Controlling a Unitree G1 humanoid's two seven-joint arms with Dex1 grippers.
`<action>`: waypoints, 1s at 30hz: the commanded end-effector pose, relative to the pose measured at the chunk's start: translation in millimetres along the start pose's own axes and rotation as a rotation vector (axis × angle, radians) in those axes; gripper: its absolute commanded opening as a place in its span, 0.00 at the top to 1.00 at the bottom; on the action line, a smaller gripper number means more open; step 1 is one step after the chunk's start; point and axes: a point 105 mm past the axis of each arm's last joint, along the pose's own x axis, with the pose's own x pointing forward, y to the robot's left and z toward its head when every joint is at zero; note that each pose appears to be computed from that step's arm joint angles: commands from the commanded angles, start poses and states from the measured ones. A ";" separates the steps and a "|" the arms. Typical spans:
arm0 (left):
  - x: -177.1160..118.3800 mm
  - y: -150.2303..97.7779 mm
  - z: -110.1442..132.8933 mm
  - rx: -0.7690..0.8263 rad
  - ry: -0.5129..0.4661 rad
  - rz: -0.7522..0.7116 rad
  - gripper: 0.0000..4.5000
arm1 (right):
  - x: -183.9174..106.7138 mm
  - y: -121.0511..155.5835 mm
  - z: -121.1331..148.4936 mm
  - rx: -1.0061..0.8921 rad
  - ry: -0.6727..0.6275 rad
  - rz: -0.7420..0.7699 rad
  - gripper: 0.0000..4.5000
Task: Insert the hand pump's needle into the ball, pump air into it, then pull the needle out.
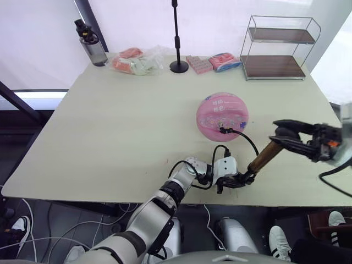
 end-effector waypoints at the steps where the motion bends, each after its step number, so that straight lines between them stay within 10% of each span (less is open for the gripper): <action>1: -8.2 -14.5 -40.7 -0.110 0.124 -0.015 0.78 | -8.0 1.6 43.9 -0.096 -0.065 -0.002 0.62; 9: -7.7 -14.8 -40.6 -0.107 0.125 -0.018 0.78 | -7.8 -0.7 72.2 -0.107 -0.090 -0.005 0.62; 30: -8.8 -12.9 -41.2 -0.110 0.127 -0.005 0.78 | 22.2 20.5 -112.6 0.059 0.147 -0.017 0.62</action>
